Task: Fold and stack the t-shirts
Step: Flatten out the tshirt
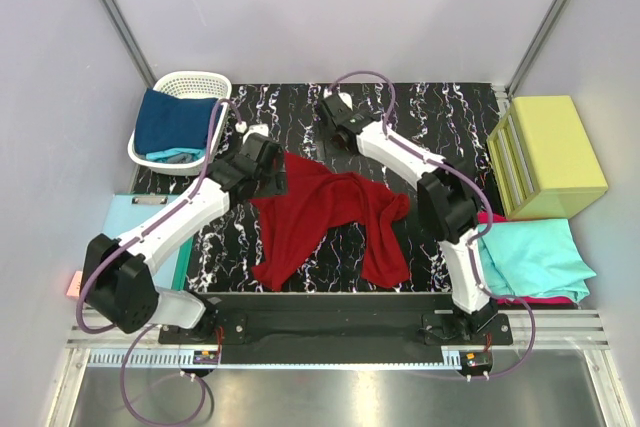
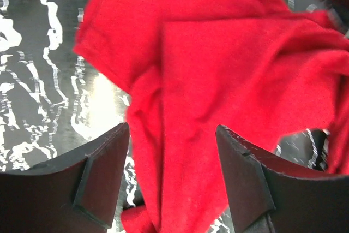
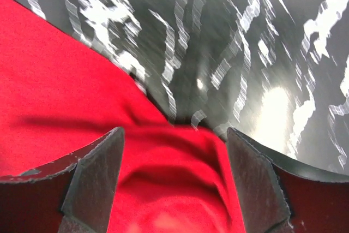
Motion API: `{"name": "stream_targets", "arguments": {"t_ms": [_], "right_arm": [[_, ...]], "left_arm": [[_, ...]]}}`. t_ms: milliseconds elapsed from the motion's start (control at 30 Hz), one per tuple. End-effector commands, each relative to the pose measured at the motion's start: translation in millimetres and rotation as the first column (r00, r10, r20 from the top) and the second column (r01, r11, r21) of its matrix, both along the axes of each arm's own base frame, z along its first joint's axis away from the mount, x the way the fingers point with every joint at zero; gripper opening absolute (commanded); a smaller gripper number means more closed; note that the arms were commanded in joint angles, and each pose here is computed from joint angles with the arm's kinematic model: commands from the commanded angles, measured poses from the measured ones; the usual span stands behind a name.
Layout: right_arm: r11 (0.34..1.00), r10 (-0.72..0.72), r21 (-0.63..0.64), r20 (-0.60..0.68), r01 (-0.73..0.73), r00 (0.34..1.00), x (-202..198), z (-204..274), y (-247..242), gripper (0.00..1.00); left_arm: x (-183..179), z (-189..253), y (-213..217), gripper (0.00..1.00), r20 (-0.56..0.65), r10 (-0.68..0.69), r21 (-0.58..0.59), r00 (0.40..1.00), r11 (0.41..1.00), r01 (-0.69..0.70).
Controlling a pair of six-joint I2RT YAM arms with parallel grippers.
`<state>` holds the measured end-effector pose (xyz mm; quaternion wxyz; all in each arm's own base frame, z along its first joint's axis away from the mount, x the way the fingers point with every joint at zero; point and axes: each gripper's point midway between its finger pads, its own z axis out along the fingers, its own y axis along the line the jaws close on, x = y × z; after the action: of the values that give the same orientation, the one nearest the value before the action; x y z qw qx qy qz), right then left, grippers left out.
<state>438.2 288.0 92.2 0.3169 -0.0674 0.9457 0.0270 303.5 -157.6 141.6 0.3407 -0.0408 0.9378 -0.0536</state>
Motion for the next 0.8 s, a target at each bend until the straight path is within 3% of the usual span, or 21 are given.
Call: {"name": "stream_targets", "arguments": {"t_ms": [0, 233, 767], "right_arm": [[0.993, 0.07, 0.091, 0.067, -0.076, 0.995, 29, 20, 33, 0.81], [0.981, 0.124, 0.148, 0.018, -0.125, 0.992, 48, -9, 68, 0.78], [0.964, 0.191, 0.198, -0.06, -0.176, 0.98, 40, -57, 100, 0.71]], "left_arm": [[25, 3, 11, 0.68, 0.07, 0.076, -0.019, 0.995, 0.997, -0.075], [47, -17, 20, 0.61, -0.022, 0.134, -0.011, 0.991, 0.991, -0.134], [26, -26, 25, 0.6, -0.068, 0.141, -0.023, 0.988, 0.99, -0.142]]}}
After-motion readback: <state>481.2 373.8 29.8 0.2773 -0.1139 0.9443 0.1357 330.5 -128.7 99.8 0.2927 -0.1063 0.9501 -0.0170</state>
